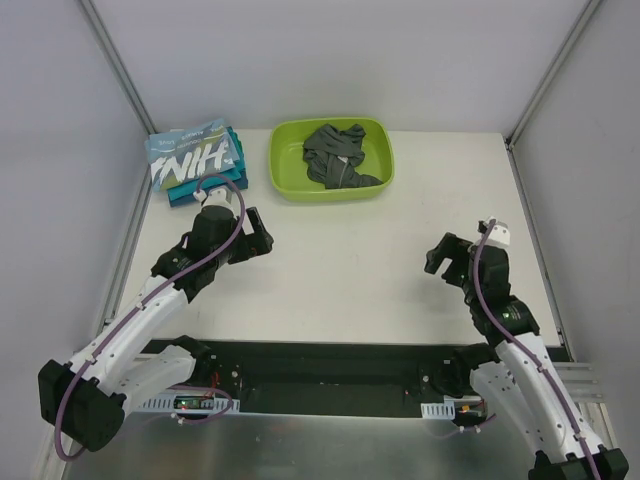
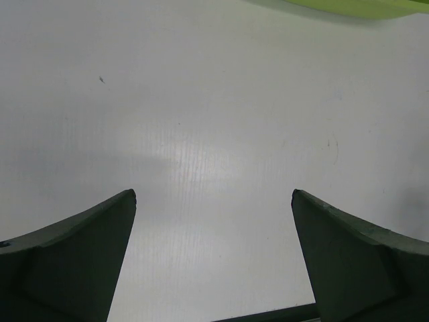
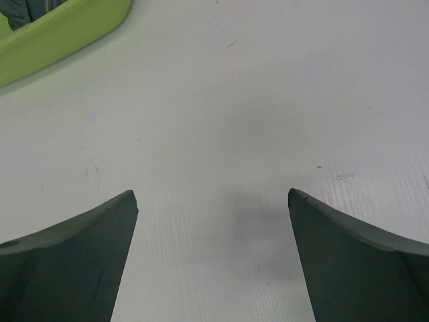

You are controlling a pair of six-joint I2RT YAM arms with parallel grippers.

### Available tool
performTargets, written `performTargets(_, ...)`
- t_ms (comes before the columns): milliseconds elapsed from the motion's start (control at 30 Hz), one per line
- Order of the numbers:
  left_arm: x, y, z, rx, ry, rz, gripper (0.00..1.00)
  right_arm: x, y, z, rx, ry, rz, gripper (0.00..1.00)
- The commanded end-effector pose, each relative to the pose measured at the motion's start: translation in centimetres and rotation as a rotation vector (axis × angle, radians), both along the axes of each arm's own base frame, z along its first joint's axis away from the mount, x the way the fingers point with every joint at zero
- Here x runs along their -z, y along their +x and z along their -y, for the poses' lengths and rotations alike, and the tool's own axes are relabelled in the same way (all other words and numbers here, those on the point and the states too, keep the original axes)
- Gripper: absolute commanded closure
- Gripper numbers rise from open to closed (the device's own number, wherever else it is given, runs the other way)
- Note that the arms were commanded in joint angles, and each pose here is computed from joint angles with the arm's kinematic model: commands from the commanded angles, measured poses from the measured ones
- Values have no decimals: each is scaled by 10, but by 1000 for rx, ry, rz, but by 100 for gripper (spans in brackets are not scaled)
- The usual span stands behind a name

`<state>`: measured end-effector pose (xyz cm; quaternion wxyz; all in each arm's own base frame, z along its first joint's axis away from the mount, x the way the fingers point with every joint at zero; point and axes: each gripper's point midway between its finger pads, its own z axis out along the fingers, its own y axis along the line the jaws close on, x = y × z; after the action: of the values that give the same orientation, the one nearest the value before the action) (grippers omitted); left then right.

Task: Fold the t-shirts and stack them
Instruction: Grab crumpled tshirt from bin with the left arm

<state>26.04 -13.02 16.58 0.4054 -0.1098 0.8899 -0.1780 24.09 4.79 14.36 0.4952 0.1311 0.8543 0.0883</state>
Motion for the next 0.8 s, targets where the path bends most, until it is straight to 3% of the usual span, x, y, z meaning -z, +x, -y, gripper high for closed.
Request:
performTargets(0, 2, 0, 1, -19, -8, -10, 1, -8, 1, -4, -28, 16, 72, 4)
performTargets(267, 7, 5, 7, -1, -2, -42, 1, -12, -1, -3, -28, 29, 148, 4)
performTargets(767, -14, 39, 31, 81, 8, -10, 1, -4, 0, -17, -95, 39, 48, 4)
